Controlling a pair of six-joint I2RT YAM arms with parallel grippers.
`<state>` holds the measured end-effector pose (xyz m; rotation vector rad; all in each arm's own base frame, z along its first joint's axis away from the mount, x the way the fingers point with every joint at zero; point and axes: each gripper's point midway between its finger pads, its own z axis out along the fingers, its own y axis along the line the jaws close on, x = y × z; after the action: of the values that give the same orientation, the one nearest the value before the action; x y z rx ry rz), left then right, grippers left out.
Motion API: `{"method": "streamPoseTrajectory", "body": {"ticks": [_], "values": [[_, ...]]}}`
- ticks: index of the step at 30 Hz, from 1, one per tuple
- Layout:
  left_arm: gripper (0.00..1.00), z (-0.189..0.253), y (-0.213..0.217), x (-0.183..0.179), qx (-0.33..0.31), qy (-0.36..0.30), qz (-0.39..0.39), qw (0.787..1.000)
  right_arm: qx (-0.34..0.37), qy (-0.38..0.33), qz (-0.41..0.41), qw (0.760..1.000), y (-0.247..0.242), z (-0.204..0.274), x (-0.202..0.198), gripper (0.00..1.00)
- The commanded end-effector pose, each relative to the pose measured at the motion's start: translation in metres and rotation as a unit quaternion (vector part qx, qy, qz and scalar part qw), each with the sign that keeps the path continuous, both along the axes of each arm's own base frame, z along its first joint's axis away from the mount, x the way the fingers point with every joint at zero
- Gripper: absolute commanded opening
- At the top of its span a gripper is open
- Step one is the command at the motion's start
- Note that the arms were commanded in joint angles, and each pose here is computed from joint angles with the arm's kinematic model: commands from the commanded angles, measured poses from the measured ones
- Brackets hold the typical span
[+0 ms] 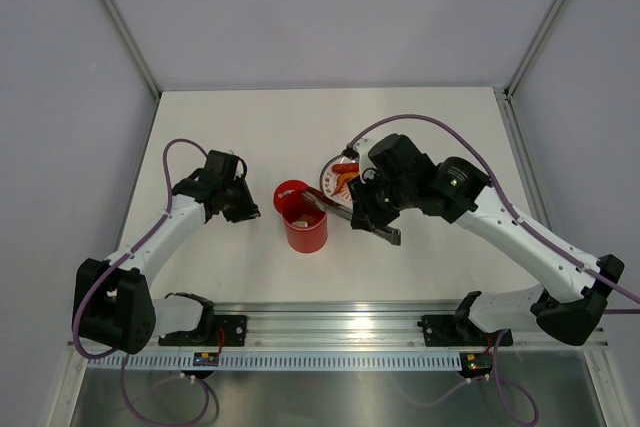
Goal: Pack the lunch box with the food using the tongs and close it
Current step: Place the fake food in the packing box.
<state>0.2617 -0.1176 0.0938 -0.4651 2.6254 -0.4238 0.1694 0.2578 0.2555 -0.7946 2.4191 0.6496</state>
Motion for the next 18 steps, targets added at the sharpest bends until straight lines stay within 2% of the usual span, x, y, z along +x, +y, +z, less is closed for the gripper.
{"method": "streamPoseTrajectory", "body": {"ticks": [1,7,10,14,18], "values": [[0.19,0.0132,-0.0042,0.0101,-0.014,-0.03,-0.005,0.999,0.003,0.004,0.022,1.0,0.0063,-0.0023,-0.006,0.1],[0.19,0.014,-0.0033,0.0083,-0.014,-0.031,-0.004,0.999,0.0,0.001,0.014,1.0,0.0092,-0.0056,0.0,0.15],[0.19,0.0139,-0.0027,0.0073,-0.013,-0.032,-0.004,0.999,0.001,0.001,0.016,1.0,0.0114,-0.0059,0.0008,0.21],[0.19,0.0133,-0.0025,0.0058,-0.013,-0.032,-0.004,0.999,0.003,0.002,0.018,1.0,0.0131,-0.0057,0.0005,0.33],[0.19,0.0127,-0.0025,0.0049,-0.014,-0.031,-0.004,0.999,0.005,0.0,0.017,1.0,0.0138,-0.0043,0.0013,0.39]]}}
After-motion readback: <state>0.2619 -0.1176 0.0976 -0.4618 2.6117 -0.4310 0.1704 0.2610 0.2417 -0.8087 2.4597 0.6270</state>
